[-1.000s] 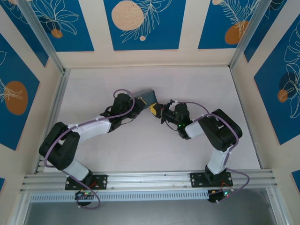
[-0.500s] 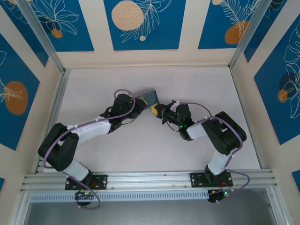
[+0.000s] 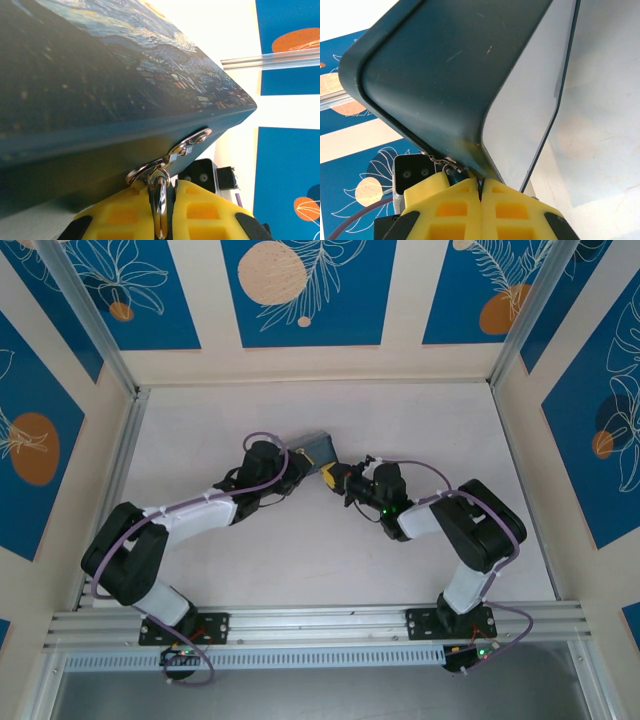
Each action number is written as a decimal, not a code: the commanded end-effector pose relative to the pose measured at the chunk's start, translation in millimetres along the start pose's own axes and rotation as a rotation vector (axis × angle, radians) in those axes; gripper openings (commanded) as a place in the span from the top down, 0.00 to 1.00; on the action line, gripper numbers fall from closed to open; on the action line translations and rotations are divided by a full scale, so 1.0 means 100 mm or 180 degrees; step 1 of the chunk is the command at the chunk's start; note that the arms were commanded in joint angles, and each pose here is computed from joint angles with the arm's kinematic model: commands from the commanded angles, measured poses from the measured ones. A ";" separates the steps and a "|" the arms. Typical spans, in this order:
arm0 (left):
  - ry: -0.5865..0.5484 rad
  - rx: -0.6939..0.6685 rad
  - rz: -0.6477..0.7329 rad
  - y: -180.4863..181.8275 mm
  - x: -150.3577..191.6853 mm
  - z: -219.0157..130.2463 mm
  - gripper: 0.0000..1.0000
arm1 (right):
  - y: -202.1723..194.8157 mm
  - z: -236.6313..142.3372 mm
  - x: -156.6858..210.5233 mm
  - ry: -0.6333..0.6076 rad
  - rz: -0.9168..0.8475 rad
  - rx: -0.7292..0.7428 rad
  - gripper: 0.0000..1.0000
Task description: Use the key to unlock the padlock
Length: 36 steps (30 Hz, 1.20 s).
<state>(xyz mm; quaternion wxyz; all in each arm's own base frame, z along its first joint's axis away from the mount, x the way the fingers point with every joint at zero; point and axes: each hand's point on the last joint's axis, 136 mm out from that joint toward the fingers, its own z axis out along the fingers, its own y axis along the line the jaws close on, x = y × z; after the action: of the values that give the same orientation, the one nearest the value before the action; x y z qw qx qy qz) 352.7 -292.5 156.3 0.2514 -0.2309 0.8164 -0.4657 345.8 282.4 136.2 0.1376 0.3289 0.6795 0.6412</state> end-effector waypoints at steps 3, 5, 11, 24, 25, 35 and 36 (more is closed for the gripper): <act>0.0060 0.0026 0.0079 -0.09 0.11 -0.05 1.00 | 0.40 -0.05 0.16 0.0085 -0.0205 -0.0392 1.00; 0.0058 0.0003 0.0070 -0.07 0.11 -0.04 1.00 | 0.42 -0.06 0.16 0.0082 -0.0221 -0.0403 1.00; 0.0036 0.0117 -0.0039 -0.14 0.10 -0.02 1.00 | 0.39 0.00 0.19 0.0108 -0.0275 -0.0338 1.00; -0.0123 0.0484 -0.0312 -0.46 0.01 -0.02 1.00 | 0.32 0.14 0.34 0.0116 -0.0229 -0.0503 1.00; -0.0117 0.0485 -0.0308 -0.46 0.02 -0.02 1.00 | 0.32 0.15 0.35 0.0116 -0.0223 -0.0510 1.00; -0.0033 0.0416 -0.0291 -0.37 0.09 0.03 1.00 | 0.46 0.25 0.35 0.0178 -0.0050 -0.0696 1.00; -0.0018 0.0411 -0.0288 -0.36 0.11 0.04 1.00 | 0.48 0.28 0.37 0.0213 -0.0059 -0.0686 1.00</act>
<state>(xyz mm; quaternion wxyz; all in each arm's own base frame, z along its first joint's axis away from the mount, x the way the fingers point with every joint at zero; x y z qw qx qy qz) 364.6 -286.5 164.6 0.2654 -0.3000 0.7824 -0.4768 354.4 298.2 147.5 0.1711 0.3388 0.6378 0.6702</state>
